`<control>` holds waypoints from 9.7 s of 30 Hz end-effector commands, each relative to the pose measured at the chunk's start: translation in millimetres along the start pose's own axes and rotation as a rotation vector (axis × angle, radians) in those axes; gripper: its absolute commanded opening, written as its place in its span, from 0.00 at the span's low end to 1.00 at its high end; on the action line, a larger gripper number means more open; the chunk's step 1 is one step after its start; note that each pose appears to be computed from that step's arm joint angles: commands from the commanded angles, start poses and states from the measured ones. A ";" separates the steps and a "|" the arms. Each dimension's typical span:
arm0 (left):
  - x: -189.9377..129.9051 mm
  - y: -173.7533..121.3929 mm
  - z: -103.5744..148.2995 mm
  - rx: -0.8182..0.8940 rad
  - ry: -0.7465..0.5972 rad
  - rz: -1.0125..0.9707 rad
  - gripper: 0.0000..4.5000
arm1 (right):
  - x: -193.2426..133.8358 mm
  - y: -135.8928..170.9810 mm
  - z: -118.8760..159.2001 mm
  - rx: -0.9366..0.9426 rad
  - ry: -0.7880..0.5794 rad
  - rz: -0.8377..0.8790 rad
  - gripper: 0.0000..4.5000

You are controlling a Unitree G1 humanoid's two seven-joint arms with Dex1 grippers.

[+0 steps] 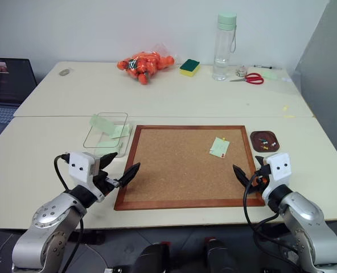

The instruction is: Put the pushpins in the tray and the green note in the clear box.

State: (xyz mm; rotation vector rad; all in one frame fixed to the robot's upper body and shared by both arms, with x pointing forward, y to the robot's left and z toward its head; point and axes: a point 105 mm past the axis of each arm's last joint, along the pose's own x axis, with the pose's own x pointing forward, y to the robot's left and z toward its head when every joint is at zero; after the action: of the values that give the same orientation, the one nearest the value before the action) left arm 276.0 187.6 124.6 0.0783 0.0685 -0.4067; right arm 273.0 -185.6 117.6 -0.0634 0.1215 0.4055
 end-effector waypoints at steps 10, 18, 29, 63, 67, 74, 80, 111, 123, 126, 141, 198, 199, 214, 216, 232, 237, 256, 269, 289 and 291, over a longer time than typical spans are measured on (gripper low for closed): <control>43.5 -55.9 17.8 0.025 -0.092 -0.303 0.65 | 18.3 10.4 17.6 -0.030 -0.075 -0.004 1.00; 77.3 -82.1 -6.7 0.034 -0.027 -0.448 0.25 | 34.5 10.0 21.3 -0.031 -0.092 -0.043 1.00; 104.3 -105.1 -18.2 0.025 -0.014 -0.533 0.00 | 58.4 16.1 22.3 -0.044 -0.097 -0.063 1.00; 107.6 -120.2 -54.5 0.039 0.116 -0.501 0.00 | 134.1 -0.9 -1.1 0.010 -0.045 -0.111 0.51; 107.1 -119.3 -54.7 0.042 0.119 -0.498 0.00 | 136.8 -2.9 -4.1 0.015 -0.041 -0.115 0.34; 106.5 -117.8 -58.1 0.048 0.127 -0.492 0.00 | 140.0 -7.1 0.5 0.020 -0.063 -0.125 0.02; 105.6 -119.3 -59.7 0.049 0.131 -0.493 0.00 | 138.8 -9.1 1.2 0.016 -0.070 -0.133 0.01; 104.2 -120.5 -65.5 0.039 0.152 -0.498 0.00 | 106.0 -50.1 28.9 0.026 -0.217 -0.368 0.01; 102.6 -121.7 -66.1 0.039 0.155 -0.504 0.00 | 97.2 -116.1 14.4 0.094 -0.140 -0.660 0.01; 102.1 -121.4 -66.2 0.040 0.156 -0.504 0.00 | 98.0 -118.3 12.4 0.106 -0.135 -0.666 0.01; 101.7 -120.7 -66.4 0.044 0.159 -0.502 0.00 | 96.4 -121.1 13.9 0.112 -0.150 -0.671 0.57; 102.6 -122.9 -67.4 0.041 0.162 -0.510 0.00 | 81.6 20.1 -18.1 -0.037 -0.125 0.111 0.77; 102.5 -123.0 -67.3 0.041 0.162 -0.510 0.00 | 82.0 19.3 -18.8 -0.037 -0.122 0.108 0.73; 101.9 -124.0 -66.9 0.041 0.163 -0.512 0.00 | 79.8 16.3 -23.9 -0.027 -0.099 0.096 0.03; 101.9 -124.2 -66.8 0.041 0.164 -0.512 0.00 | 79.6 15.8 -24.3 -0.028 -0.095 0.094 0.01; 103.5 -124.7 -66.4 0.038 0.163 -0.512 0.00 | 75.0 22.2 -0.4 -0.022 -0.203 0.122 0.01; 103.9 -124.5 -66.7 0.038 0.163 -0.512 0.00 | 74.0 21.0 1.5 -0.021 -0.213 0.116 0.01; 105.2 -125.5 -66.6 0.037 0.164 -0.518 0.00 | 69.9 16.5 15.4 -0.035 -0.278 0.084 0.01; 103.9 -125.4 -67.1 0.036 0.165 -0.518 0.00 | 69.0 14.1 22.4 -0.043 -0.311 0.073 0.01; 102.9 -125.4 -67.3 0.039 0.168 -0.524 0.00 | 69.8 -104.1 16.0 -0.054 -0.199 -0.563 0.01; 103.0 -125.6 -67.3 0.039 0.168 -0.525 0.00 | 72.9 -109.9 17.6 -0.040 -0.196 -0.584 0.01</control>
State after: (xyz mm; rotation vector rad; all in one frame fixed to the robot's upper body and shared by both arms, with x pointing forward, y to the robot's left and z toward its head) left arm 328.6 42.2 69.3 0.1474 0.1376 -0.8921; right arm 381.1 -247.4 116.9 -0.0979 -0.0650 -0.1262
